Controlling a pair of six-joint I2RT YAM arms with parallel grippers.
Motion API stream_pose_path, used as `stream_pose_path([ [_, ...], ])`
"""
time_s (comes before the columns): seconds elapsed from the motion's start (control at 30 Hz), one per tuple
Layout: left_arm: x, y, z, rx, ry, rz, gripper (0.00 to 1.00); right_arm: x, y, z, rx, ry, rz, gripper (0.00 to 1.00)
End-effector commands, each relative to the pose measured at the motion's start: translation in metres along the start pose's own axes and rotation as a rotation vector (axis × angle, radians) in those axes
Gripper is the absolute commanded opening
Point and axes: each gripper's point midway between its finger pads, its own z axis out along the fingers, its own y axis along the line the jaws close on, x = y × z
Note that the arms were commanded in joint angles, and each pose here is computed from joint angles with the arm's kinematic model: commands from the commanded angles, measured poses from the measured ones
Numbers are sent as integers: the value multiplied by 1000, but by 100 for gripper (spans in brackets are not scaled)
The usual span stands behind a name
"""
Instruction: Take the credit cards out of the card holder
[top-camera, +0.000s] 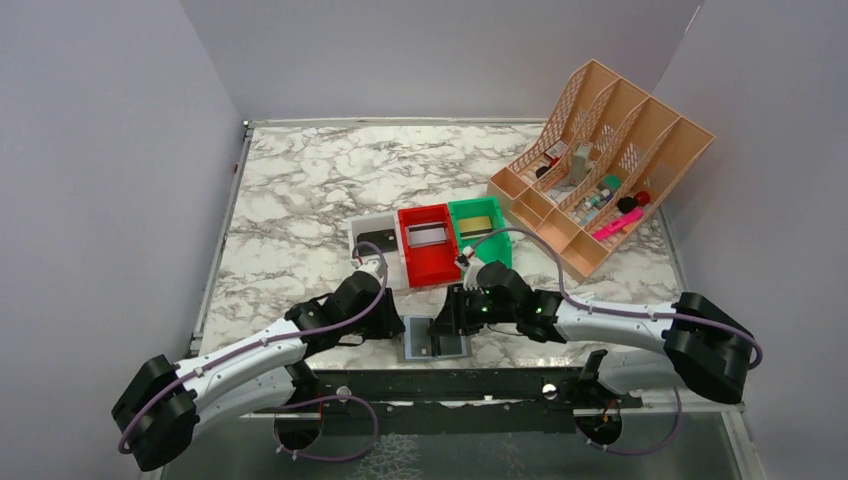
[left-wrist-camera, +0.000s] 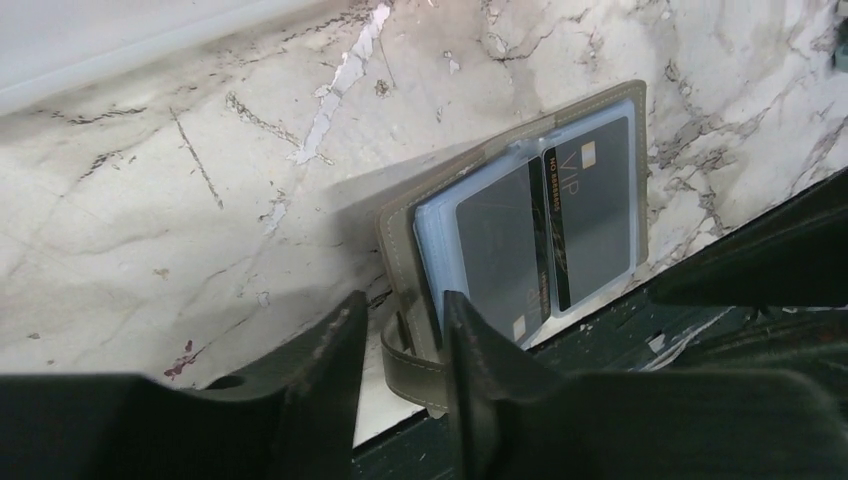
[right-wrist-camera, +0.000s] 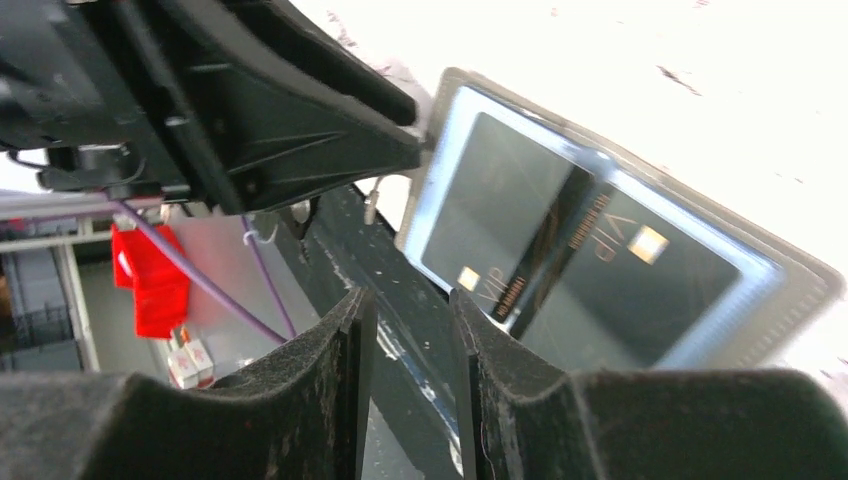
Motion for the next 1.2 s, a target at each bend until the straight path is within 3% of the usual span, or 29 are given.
stream_pose_path([
  [0.0, -15, -7, -8, -3, -55, 6, 46, 4, -29, -10, 130, -53, 44, 39],
  [0.13, -31, -13, -17, -12, -104, 10, 58, 8, -32, -12, 125, -57, 61, 39],
  [0.37, -42, -29, -23, 30, -116, 50, 62, 10, -30, -6, 100, -40, 73, 39],
  [0.63, -22, -23, -2, 22, -12, 76, 64, 13, -24, 7, 51, -7, 87, 39],
  [1.03, -3, -10, 7, 4, 51, 98, 60, 23, -42, 24, 115, 41, 125, 38],
  [1.17, -5, -9, 6, -6, 43, 108, 51, 26, -53, 25, 157, 37, 143, 37],
])
